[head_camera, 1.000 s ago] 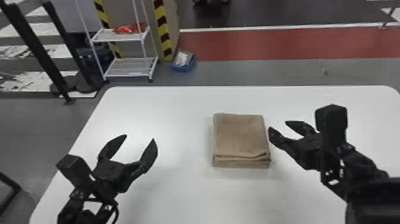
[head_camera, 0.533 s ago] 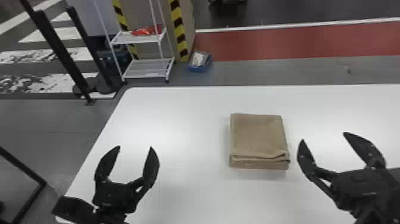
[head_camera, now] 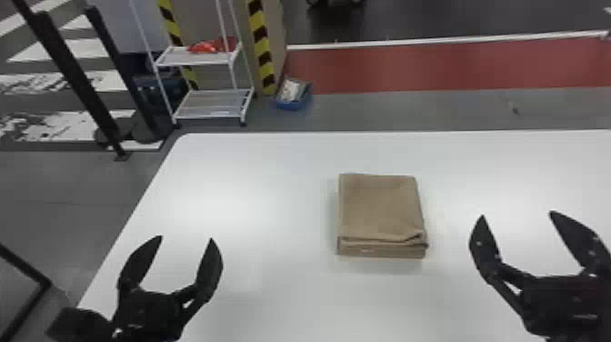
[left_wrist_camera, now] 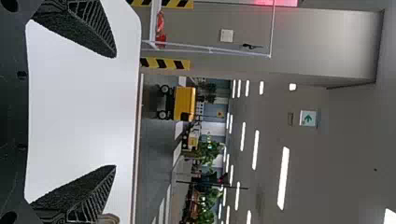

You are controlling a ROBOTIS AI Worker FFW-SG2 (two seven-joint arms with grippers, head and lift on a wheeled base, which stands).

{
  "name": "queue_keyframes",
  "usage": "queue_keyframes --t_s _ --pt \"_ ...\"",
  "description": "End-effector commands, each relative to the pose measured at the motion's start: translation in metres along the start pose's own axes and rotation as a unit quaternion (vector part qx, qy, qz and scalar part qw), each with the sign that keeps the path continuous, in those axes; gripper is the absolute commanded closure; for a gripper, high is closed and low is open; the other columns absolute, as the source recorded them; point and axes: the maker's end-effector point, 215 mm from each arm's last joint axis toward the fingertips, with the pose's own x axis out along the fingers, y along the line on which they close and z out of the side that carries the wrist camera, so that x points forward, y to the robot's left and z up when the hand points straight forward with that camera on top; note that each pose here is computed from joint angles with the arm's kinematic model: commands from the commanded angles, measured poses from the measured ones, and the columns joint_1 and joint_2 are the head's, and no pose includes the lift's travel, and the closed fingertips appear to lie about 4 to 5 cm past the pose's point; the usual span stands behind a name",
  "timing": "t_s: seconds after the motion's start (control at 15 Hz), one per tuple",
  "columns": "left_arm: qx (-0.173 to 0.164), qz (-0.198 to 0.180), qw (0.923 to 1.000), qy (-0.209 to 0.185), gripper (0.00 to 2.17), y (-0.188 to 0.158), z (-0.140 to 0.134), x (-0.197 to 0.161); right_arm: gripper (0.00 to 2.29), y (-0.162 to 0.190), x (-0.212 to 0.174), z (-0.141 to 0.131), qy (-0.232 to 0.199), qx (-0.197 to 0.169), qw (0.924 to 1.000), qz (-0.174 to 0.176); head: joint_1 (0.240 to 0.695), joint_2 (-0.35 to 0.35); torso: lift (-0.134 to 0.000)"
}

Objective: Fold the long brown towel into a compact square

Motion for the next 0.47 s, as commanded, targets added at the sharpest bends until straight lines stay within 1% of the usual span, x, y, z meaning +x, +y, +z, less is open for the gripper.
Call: queue_keyframes --t_s 0.0,0.13,0.4 --pt "0.001 -0.006 1.0 0.003 0.03 -0.0017 -0.0016 -0.0006 0.1 0.0009 -0.0001 -0.0017 0.001 0.001 1.0 0.0 0.695 0.149 -0.12" --pt "0.002 -0.007 1.0 0.004 0.03 -0.002 -0.0021 -0.0011 0.1 0.0019 -0.0003 -0.0043 0.004 0.002 1.0 0.001 0.695 0.148 -0.12" --pt "-0.004 -0.009 0.9998 0.019 0.03 -0.0039 -0.01 0.0022 0.1 0.0007 -0.001 -0.0075 0.008 0.002 1.0 -0.002 0.695 0.145 -0.12"
